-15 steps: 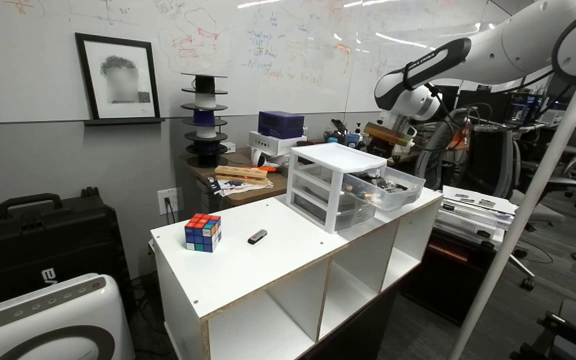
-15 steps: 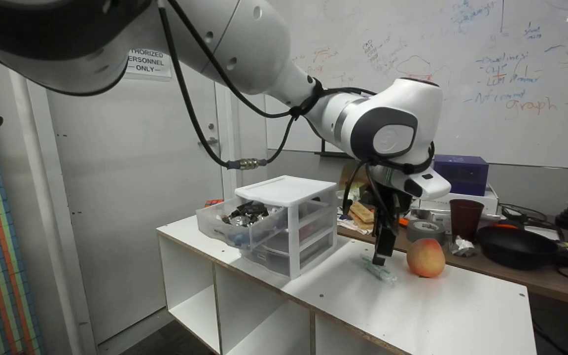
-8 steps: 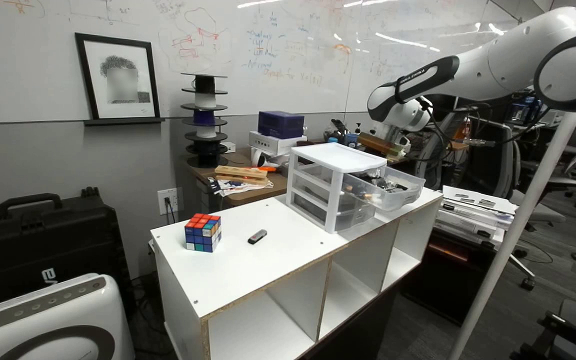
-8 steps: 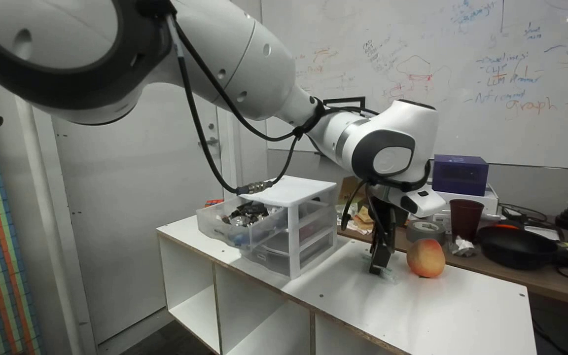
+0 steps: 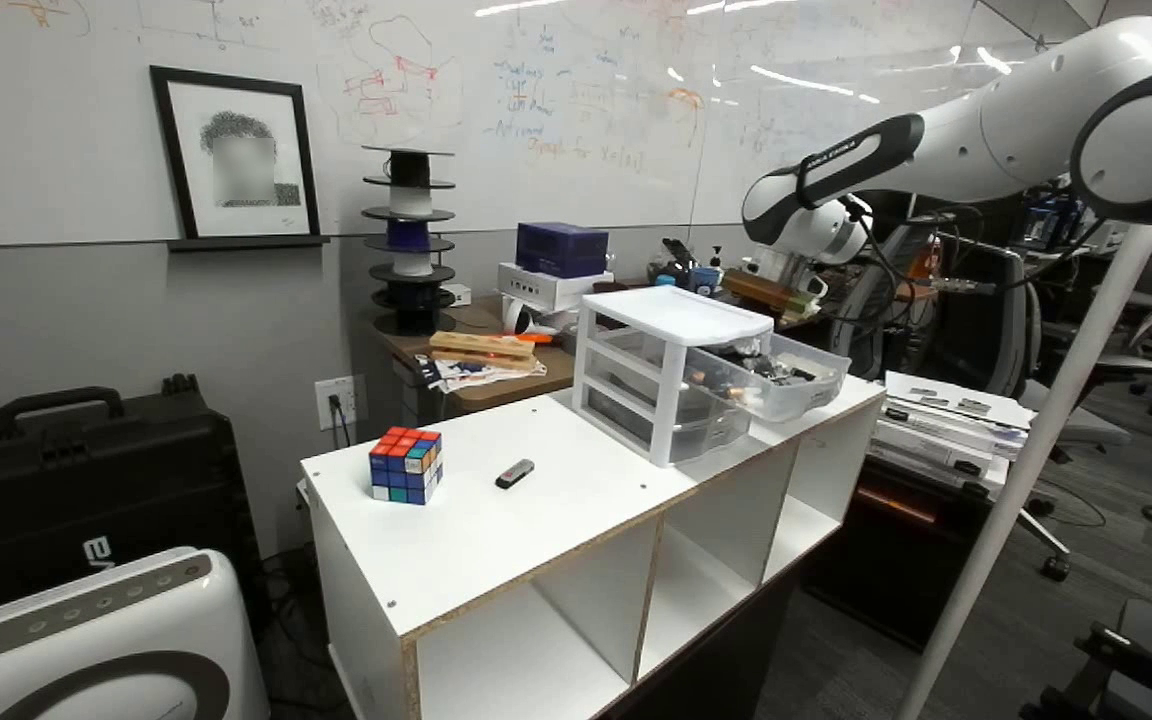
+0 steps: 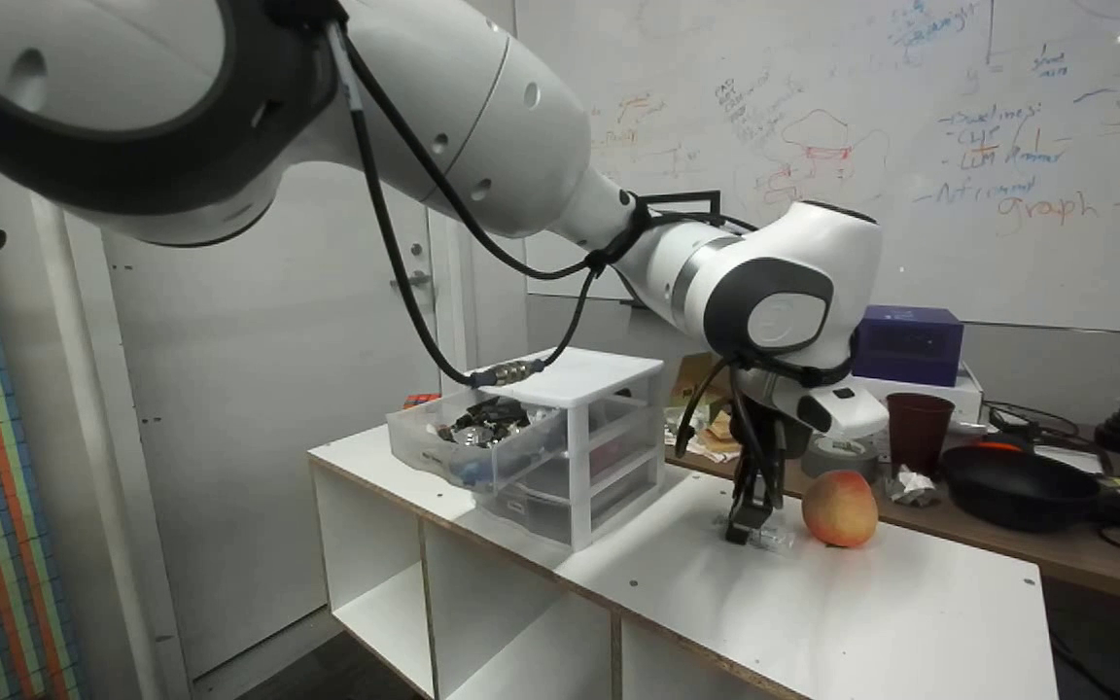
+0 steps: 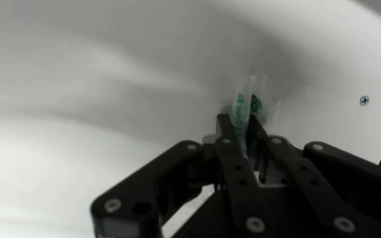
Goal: Pick up the bottle and the marker and put them in the open drawer and close it
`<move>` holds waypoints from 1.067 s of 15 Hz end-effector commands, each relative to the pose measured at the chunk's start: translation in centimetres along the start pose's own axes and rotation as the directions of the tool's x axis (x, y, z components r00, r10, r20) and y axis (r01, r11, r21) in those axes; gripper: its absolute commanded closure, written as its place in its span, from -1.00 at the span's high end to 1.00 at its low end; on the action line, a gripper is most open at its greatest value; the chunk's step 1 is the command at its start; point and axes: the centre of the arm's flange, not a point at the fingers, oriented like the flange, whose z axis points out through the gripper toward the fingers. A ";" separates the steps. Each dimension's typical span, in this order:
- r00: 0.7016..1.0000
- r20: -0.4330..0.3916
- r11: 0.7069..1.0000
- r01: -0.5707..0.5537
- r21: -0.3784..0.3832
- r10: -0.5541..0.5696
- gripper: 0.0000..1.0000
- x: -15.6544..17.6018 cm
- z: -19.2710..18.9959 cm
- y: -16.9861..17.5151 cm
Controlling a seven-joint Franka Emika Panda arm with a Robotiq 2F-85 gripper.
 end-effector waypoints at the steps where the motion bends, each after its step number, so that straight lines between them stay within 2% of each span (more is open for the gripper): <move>1: 0.999 0.005 0.999 0.038 0.026 -0.038 -0.93 -2.0 -1.6 0.9; 6: 0.996 -0.054 0.994 0.069 0.080 -0.065 -0.93 -5.4 -6.9 1.5; 8: 0.998 -0.038 0.992 0.063 0.110 -0.059 -0.93 -7.2 -9.6 2.2; 11: 0.996 -0.033 0.991 0.090 0.100 -0.087 -0.93 -9.9 -12.6 3.3; 14: 0.982 -0.010 0.980 0.188 0.072 -0.187 -0.93 -13.1 -14.7 4.8; 16: 0.962 0.033 0.962 0.268 0.046 -0.270 -0.93 -15.5 -15.5 5.8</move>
